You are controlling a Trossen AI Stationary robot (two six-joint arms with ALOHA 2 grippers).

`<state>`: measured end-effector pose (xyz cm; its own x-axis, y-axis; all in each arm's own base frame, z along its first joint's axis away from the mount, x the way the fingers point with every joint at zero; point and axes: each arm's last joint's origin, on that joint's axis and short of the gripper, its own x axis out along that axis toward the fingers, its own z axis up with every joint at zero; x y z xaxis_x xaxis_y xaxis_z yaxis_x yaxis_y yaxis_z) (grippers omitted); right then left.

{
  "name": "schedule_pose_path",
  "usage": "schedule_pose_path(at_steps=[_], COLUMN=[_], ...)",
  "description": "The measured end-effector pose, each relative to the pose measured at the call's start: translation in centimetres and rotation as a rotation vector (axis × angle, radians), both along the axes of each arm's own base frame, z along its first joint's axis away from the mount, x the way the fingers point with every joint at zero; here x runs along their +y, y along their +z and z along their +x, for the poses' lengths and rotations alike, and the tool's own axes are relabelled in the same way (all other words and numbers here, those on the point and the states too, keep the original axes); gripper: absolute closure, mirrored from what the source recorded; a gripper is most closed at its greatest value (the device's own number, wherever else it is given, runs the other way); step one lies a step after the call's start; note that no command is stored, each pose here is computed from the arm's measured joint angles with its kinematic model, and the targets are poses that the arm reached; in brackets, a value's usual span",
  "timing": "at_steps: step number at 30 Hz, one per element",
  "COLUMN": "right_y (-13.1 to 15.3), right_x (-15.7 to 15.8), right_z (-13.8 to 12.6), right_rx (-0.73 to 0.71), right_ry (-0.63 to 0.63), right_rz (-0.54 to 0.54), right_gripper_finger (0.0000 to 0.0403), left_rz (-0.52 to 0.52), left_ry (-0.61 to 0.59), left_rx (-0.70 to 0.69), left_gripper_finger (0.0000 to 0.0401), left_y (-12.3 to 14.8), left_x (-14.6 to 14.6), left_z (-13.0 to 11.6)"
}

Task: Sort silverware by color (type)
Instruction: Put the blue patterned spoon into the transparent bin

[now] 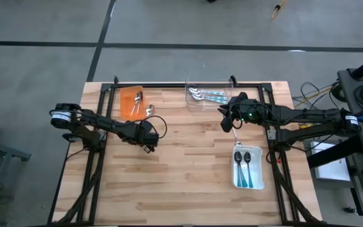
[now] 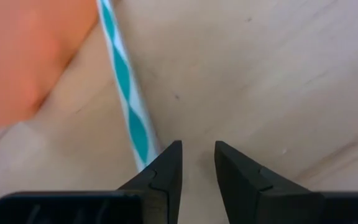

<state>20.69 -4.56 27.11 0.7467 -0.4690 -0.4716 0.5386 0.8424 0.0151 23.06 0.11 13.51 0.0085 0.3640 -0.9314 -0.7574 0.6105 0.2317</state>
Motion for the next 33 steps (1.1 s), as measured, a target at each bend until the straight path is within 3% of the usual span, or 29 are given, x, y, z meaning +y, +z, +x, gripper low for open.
schedule_pose_path(at_steps=[5, 10, 13, 17, 20, 24, 33], right_y=[0.0, 0.0, 0.0, 0.0, 0.0, 0.0, 0.0], right_x=[0.0, 0.0, 0.0, 0.0, 0.0, 0.0, 0.0], right_z=[0.0, 0.0, 0.0, 0.0, 0.0, 0.0, 0.0], right_rx=[0.001, 0.002, 0.004, 0.011, 0.012, 0.013, 0.022], right_ry=[0.001, 0.002, 0.003, 0.011, 0.011, 0.013, 0.021], right_rz=[-0.002, -0.002, -0.005, -0.017, -0.018, -0.020, -0.034], right_gripper_finger=[0.0337, 0.0337, 0.0337, 0.0337, 0.0337, 0.0337, 0.0337], left_rz=[-0.026, -0.012, 0.079, 0.204, 0.228, 0.219, 0.059], left_ry=[-0.002, -0.011, -0.045, -0.180, -0.247, -0.274, -0.268], left_rx=[-0.017, 0.058, 0.104, 0.143, 0.138, 0.126, -0.029], left_gripper_finger=[0.0326, 0.0326, 0.0326, 0.0326, 0.0326, 0.0326, 0.0326], left_y=[0.1, 1.4, 2.1, 1.7, 0.9, 0.0, 0.1], left_x=[-0.2, -0.2, 0.0, 0.0, -0.2, -0.6, -1.2], left_z=[0.2, -0.5, -1.2, -1.8, -2.0, -2.5, -1.0])
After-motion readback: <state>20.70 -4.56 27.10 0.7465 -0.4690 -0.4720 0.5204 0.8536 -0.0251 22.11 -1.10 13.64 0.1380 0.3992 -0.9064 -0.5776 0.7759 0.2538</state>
